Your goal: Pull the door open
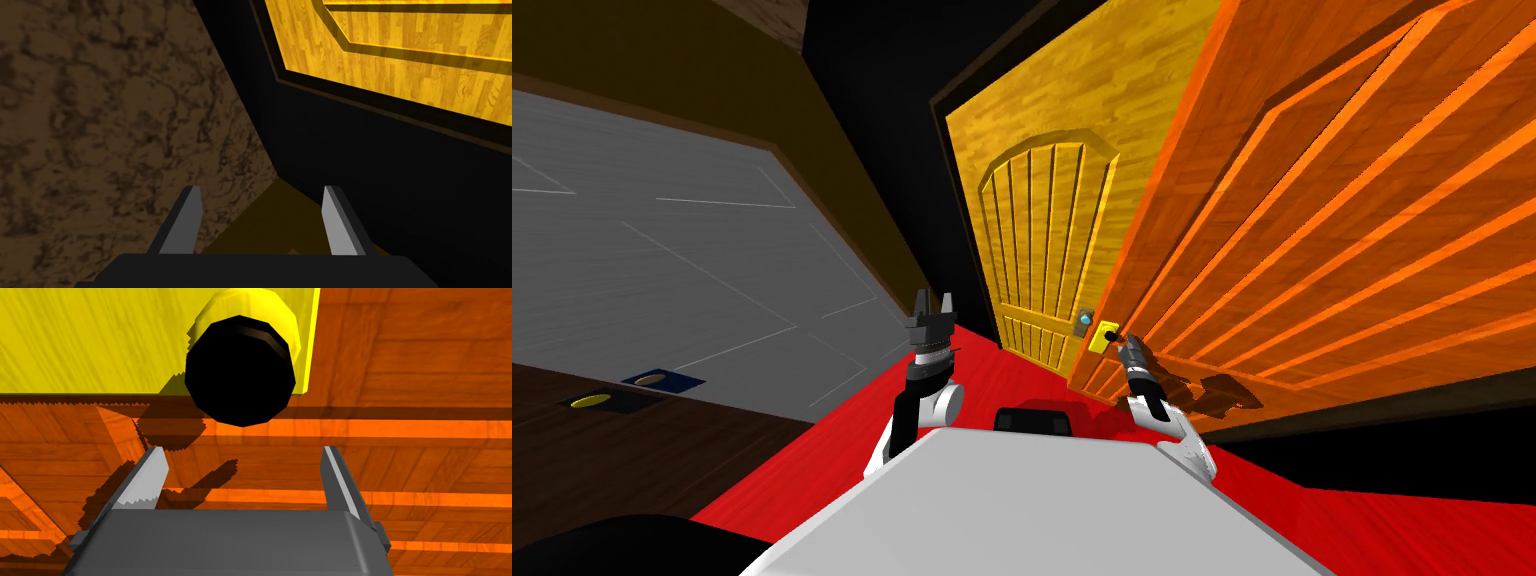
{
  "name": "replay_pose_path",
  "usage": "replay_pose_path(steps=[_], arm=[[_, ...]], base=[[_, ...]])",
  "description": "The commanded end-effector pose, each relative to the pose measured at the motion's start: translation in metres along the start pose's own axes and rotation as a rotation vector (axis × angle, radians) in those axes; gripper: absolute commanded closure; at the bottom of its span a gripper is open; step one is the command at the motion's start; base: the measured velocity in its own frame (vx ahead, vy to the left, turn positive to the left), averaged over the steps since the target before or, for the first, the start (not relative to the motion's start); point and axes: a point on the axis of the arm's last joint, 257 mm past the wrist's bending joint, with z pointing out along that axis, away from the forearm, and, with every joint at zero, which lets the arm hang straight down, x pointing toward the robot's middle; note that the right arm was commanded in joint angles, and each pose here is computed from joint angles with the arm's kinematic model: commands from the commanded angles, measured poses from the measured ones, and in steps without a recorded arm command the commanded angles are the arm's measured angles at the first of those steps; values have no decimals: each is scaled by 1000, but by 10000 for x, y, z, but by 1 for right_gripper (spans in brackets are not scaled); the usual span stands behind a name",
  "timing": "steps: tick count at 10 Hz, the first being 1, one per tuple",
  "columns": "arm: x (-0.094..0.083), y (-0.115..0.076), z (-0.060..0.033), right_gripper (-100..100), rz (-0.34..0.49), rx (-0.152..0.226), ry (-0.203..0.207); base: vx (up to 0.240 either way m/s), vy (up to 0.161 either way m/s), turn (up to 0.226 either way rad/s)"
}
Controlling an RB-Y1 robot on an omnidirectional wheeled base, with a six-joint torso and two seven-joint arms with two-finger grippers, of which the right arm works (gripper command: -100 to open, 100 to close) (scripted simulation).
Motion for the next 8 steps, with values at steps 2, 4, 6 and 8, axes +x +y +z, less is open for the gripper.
replay_pose_path(steps=[2, 4, 6, 8], arm=[[74, 35, 22, -100, 5, -9, 11], [74, 35, 22, 100, 5, -9, 11], [74, 35, 22, 100, 5, -9, 11], [74, 35, 22, 100, 5, -9, 11]], base=[[162, 76, 62], [-28, -12, -6], [-25, -9, 20], [-3, 0, -1]])
